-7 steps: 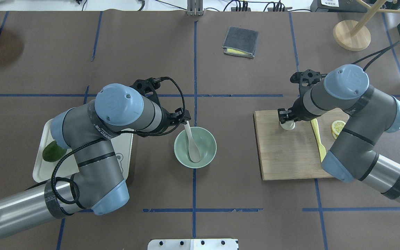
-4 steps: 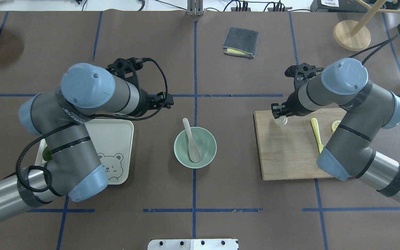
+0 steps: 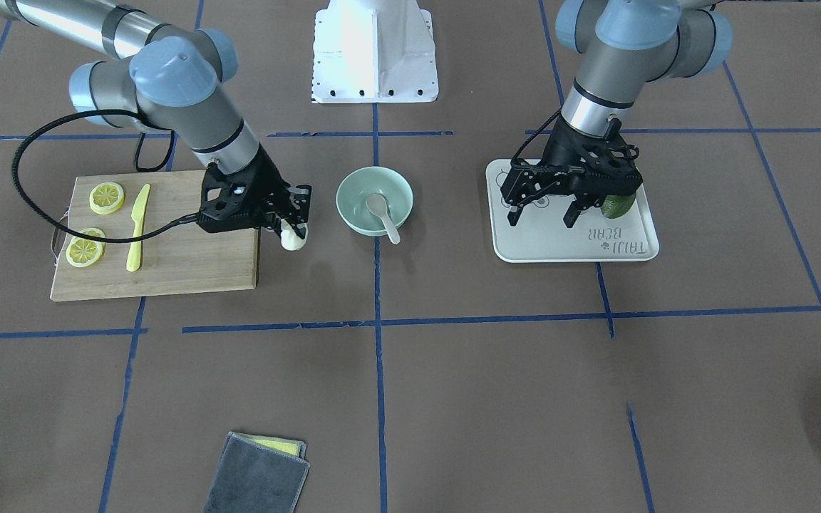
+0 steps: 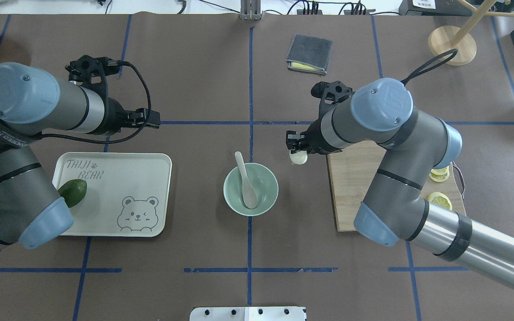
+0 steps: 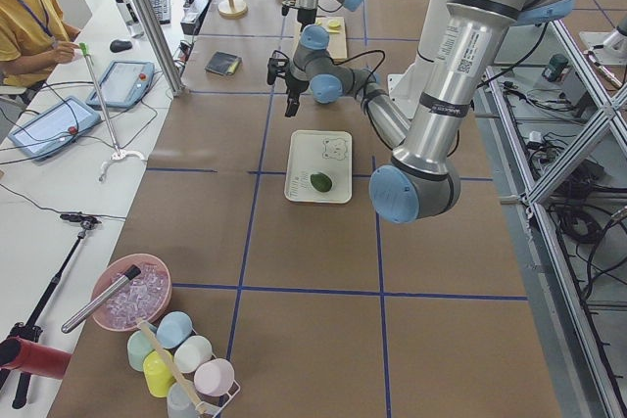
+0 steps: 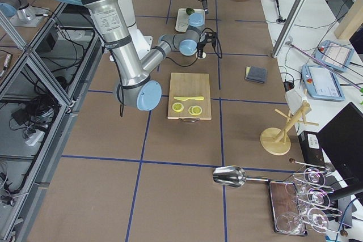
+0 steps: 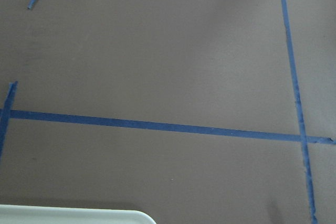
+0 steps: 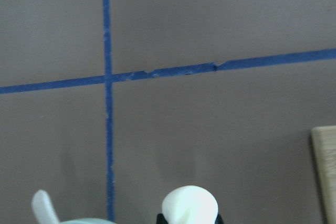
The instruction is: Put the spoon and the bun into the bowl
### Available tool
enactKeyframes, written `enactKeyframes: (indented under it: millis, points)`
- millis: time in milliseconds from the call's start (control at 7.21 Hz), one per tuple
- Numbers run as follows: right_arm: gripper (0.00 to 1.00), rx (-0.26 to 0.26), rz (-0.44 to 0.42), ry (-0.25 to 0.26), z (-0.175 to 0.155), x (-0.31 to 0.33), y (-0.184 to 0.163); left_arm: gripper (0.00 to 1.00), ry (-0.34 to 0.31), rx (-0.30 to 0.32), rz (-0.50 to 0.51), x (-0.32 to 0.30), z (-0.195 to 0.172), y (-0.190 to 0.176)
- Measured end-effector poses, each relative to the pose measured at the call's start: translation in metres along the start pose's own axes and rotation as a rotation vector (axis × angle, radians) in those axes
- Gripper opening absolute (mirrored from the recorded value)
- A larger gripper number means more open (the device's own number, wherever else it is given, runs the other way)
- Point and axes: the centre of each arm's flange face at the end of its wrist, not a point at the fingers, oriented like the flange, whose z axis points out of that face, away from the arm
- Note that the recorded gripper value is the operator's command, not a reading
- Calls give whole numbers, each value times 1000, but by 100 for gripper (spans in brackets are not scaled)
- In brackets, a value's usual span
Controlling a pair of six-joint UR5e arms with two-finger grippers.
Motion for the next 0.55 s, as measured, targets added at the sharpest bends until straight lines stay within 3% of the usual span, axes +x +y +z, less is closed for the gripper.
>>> enactKeyframes:
  millis: [277,554]
  points:
    - [41,-8,36,-49,7,-47,36,100,-8,2,12,-7,-1,-3]
    - [57,-20,26,-63,20,-67,71,100,-10,5,13,-8,-1,-4]
